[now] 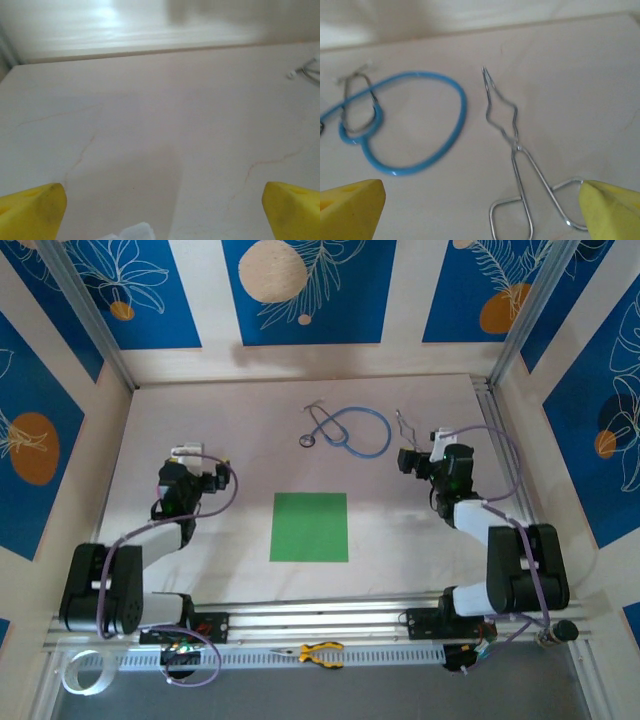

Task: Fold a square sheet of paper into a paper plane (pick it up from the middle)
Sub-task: Move the square sheet of paper to the center of the table.

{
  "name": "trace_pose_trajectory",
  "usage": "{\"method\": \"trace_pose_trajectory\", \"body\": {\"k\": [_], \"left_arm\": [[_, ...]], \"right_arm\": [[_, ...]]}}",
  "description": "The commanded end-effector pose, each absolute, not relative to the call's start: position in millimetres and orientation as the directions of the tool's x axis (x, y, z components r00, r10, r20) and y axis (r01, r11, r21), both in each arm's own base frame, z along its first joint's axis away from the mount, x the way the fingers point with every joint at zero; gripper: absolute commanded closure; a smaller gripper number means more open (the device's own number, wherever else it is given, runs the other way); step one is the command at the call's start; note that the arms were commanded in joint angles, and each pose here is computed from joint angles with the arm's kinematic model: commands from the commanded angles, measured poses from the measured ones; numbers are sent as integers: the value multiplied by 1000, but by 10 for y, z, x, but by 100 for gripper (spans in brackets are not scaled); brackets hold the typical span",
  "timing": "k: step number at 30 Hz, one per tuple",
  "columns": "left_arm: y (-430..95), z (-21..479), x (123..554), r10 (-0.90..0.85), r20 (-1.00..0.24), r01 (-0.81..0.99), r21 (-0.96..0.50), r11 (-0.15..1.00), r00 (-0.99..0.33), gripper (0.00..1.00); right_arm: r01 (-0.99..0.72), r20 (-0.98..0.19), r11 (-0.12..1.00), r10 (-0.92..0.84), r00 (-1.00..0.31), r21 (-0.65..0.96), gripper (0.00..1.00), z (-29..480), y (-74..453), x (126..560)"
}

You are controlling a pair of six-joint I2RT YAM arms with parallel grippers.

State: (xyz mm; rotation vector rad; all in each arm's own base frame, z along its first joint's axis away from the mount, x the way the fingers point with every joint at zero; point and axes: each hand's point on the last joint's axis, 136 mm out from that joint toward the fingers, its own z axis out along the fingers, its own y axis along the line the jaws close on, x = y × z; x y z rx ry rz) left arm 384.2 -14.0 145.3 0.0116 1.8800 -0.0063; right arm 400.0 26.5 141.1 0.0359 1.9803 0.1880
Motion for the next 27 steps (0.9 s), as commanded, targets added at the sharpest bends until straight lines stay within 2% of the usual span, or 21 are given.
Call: {"method": "trace_pose_trajectory", "body": {"k": [1,4,7,10,13,16,19,27], "left_arm": [[134,1511,3712,-167,-924,-191,-105,976,-343,0],[83,1593,3576,-277,-881,-210,-209,955,-383,0],[-333,1718,3534,-289,-839,-8,-322,947,-460,0],[-836,1736,3450,-349,-726,154,-527,836,-593,0],[-1101,1584,3301,-317,-596,149,-602,785,-738,0],[-1423,1409,3035,-216,-523,183,-608,772,-825,0],[-1636,1229,2694,-90,-457,202,-552,809,-885,0],[-2210,987,2281,44,-385,250,-504,827,-922,0]], "right_arm": [[-6,-844,970,209,-493,243,1,1433,276,3813],[11,-740,920,323,-589,393,1,1495,404,3661],[-35,-607,818,397,-688,574,1,1515,690,3440],[-86,-502,723,384,-775,685,1,1486,961,3201],[-32,-408,693,387,-827,721,1,1396,1036,3016],[-10,-346,659,381,-857,752,1,1365,1134,2854],[-10,-294,610,368,-882,792,1,1389,1282,2714],[65,-216,608,377,-901,791,1,1206,1455,2508]]}}
